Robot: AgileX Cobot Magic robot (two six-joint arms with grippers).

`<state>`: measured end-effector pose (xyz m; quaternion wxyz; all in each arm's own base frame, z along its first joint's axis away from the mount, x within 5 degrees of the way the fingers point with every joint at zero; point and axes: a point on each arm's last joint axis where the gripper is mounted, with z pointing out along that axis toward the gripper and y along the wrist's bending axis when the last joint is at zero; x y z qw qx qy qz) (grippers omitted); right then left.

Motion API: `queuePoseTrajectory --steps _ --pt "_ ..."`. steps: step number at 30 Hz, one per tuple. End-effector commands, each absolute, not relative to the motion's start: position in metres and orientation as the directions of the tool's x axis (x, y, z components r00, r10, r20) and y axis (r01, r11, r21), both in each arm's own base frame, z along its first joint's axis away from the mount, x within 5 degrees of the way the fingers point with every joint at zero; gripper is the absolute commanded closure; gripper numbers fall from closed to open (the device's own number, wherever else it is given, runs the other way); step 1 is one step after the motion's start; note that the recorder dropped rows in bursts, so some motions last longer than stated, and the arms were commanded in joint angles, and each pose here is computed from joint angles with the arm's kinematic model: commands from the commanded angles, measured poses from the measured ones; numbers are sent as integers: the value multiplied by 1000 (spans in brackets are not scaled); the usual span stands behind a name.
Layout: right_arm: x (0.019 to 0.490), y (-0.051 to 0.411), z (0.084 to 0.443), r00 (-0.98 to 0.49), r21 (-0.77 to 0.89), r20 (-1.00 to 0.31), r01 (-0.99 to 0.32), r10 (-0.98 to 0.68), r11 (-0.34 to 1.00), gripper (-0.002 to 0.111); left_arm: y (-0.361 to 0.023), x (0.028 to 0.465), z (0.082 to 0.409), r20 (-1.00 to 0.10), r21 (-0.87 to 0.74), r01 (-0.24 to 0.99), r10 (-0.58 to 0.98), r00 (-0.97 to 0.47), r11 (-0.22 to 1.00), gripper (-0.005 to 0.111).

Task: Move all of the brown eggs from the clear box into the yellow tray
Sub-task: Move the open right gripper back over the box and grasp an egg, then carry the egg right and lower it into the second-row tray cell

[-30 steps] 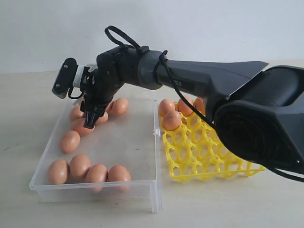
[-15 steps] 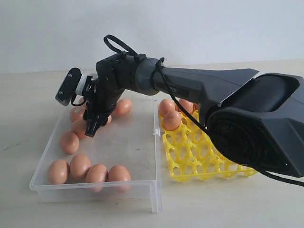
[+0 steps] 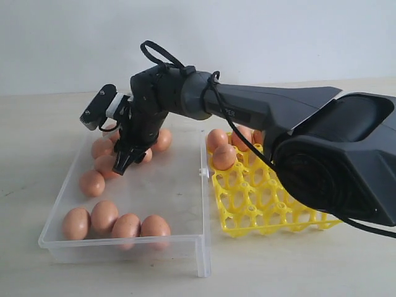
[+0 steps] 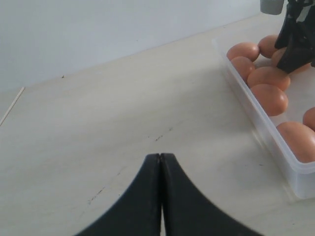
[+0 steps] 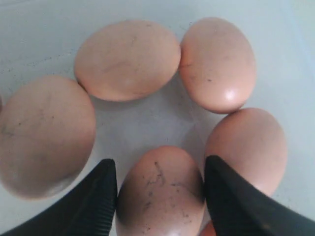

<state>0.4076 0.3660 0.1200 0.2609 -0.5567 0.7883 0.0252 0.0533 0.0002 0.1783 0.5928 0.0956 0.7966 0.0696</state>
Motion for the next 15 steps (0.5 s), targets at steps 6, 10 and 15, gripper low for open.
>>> queuePoseTrajectory --steps 6,10,15 --pt "414 354 117 -281 -245 -400 -884 -872 398 57 0 53 180 -937 220 63 229 -265 973 107" --pt "414 354 113 -300 -235 -398 -880 -867 413 51 0 53 180 -937 220 63 229 -265 973 107" --pt "414 354 110 -302 -240 -389 -879 -870 412 52 0 53 180 -937 220 63 229 -265 973 107"
